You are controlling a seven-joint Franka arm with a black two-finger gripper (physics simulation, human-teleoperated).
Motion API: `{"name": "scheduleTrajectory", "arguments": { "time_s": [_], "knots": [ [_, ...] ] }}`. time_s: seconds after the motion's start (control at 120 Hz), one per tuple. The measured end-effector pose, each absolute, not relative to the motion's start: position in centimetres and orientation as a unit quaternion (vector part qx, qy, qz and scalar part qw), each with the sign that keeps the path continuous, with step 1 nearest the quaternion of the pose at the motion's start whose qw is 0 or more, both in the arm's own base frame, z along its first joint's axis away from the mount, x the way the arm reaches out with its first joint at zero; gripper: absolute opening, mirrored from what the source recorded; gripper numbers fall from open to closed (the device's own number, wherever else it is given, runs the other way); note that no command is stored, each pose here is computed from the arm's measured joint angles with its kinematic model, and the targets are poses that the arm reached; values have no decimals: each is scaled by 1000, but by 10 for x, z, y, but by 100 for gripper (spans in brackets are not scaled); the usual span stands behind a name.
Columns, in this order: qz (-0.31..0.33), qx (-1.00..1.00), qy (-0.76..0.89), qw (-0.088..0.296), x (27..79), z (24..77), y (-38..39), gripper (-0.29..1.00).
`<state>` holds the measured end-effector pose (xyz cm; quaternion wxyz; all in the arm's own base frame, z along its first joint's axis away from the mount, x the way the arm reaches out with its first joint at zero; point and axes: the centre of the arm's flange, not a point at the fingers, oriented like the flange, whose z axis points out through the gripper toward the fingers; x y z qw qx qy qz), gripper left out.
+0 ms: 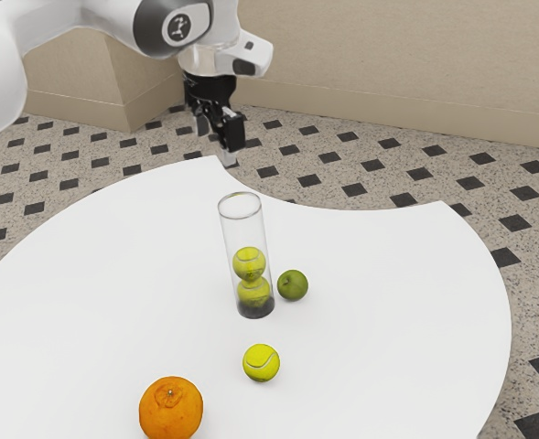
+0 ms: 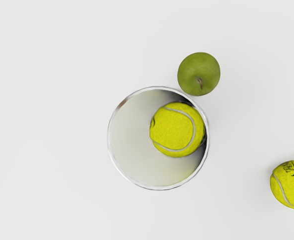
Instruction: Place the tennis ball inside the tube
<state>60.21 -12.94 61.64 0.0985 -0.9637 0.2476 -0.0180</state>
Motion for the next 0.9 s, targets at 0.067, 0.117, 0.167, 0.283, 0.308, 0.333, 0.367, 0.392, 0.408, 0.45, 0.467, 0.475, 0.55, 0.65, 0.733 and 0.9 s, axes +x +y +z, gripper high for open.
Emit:
{"name": "scheduleTrajectory", "arguments": {
  "time_s": [0.067,0.117,0.167,0.283,0.308,0.333,0.367,0.392,0.408,0.45,0.467,0.475,0.55,0.65,0.733,0.9],
  "knots": [
    [-17,-963,255,88,602,615,-132,70],
    [-9,-962,263,78,600,605,-136,70],
    [5,-959,275,64,596,586,-146,70],
    [27,-954,296,25,575,560,-164,70],
    [34,-953,300,19,570,554,-167,70],
    [42,-952,302,13,564,547,-169,70],
    [57,-950,306,2,556,534,-173,70],
    [68,-949,307,-8,551,523,-177,70],
    [74,-948,308,-15,548,518,-179,70],
    [83,-946,312,-32,542,507,-187,70],
    [87,-945,314,-37,540,502,-190,70],
    [89,-944,314,-40,539,500,-192,70],
    [115,-939,319,-55,526,463,-201,70],
    [142,-937,312,-65,517,408,-200,70],
    [149,-939,303,-71,527,363,-196,70],
    [137,-939,311,-53,541,306,-201,70]
  ]
}}
